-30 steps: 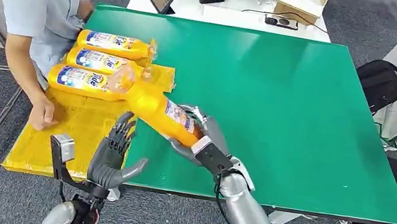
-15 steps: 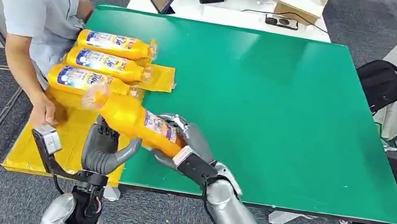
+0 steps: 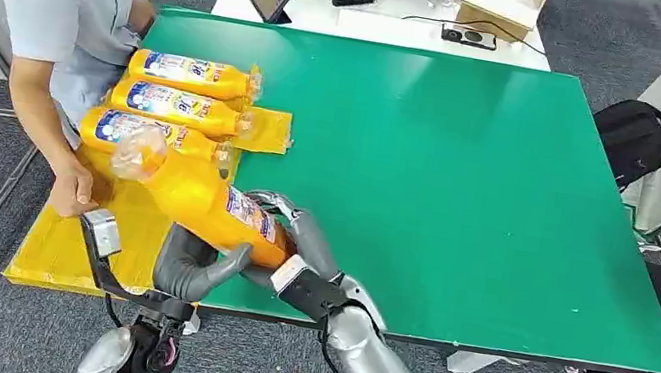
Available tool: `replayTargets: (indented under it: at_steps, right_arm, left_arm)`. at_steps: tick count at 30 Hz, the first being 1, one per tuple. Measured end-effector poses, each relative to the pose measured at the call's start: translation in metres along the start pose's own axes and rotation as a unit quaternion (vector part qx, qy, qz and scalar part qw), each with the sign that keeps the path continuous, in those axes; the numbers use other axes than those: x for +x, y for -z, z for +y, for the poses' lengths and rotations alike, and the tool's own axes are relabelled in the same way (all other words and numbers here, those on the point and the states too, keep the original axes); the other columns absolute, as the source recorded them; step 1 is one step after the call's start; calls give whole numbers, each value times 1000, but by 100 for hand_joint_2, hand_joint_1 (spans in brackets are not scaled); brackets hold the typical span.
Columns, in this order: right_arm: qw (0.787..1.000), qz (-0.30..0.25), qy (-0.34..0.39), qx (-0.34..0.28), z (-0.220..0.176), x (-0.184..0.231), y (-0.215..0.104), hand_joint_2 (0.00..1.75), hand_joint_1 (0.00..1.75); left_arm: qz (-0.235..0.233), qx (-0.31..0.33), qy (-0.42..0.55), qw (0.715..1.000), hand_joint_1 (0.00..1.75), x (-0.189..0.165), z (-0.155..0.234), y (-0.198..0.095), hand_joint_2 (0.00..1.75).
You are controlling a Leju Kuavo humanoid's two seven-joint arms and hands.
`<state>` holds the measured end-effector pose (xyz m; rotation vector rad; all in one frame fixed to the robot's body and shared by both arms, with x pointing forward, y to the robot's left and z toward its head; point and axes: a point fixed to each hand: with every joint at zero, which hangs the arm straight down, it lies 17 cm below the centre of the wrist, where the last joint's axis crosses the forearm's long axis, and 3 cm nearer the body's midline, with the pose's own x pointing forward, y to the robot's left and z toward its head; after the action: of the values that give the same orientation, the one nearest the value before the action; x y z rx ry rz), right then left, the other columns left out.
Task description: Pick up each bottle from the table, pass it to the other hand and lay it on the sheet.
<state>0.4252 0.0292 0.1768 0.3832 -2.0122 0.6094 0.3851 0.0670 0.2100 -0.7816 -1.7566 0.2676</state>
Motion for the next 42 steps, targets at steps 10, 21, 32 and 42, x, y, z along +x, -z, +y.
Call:
replayTargets:
  at_steps: [10, 21, 32, 42]
  right_arm:
    - [1000, -5, 15, -1, 4, 5, 2, 175, 175]
    - [1000, 0, 13, 11, 15, 2, 1, 175, 175]
    - [1000, 1, 7, 23, 21, 1, 1, 175, 21]
    - [999, 11, -13, 48, 37, -8, -7, 0, 0]
  left_arm:
    - [-7, -17, 5, 1000, 147, -1, -8, -2, 175]
    - [-17, -6, 12, 1000, 175, 5, 0, 1, 175]
    - [-18, 1, 10, 1000, 175, 7, 6, 1, 175]
    - [-15, 3, -6, 1000, 175, 12, 11, 8, 175]
